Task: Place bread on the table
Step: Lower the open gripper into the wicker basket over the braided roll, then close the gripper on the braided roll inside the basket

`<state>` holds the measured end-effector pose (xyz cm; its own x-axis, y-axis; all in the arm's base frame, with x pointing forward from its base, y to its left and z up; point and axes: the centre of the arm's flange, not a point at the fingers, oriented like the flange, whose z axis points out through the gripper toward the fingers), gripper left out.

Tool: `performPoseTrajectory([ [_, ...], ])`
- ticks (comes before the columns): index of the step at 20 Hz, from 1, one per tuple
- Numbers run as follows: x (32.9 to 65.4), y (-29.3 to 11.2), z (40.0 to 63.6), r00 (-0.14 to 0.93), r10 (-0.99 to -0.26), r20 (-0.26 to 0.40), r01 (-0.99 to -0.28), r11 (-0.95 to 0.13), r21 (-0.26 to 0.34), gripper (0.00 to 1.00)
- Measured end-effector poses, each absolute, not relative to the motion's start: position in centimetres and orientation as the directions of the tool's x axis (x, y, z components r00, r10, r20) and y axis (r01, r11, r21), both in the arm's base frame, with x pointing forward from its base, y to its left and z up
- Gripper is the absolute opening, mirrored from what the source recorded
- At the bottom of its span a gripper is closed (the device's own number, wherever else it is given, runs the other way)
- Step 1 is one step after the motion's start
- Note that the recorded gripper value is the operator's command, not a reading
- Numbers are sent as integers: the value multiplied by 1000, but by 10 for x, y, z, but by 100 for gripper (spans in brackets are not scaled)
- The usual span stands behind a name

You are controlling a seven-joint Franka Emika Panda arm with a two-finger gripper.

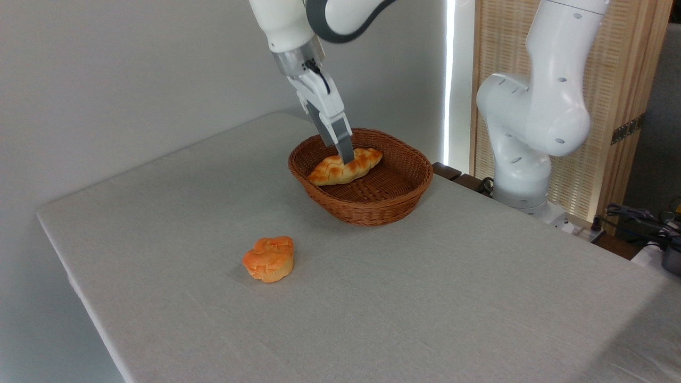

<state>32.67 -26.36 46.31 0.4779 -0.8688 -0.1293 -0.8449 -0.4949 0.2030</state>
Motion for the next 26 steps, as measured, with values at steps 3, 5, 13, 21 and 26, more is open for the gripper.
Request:
performPoseTrajectory([
  [3,321,-274,443,491,-866,-92,-835,-498,232,100],
  [5,323,-277,439,505,-861,-66,-830,-505,239,100],
  [13,323,-273,426,506,-858,-85,-827,-511,236,100],
  [21,324,-271,415,503,-859,-94,-830,-511,224,45],
  [26,326,-271,409,503,-859,-98,-828,-512,228,28],
])
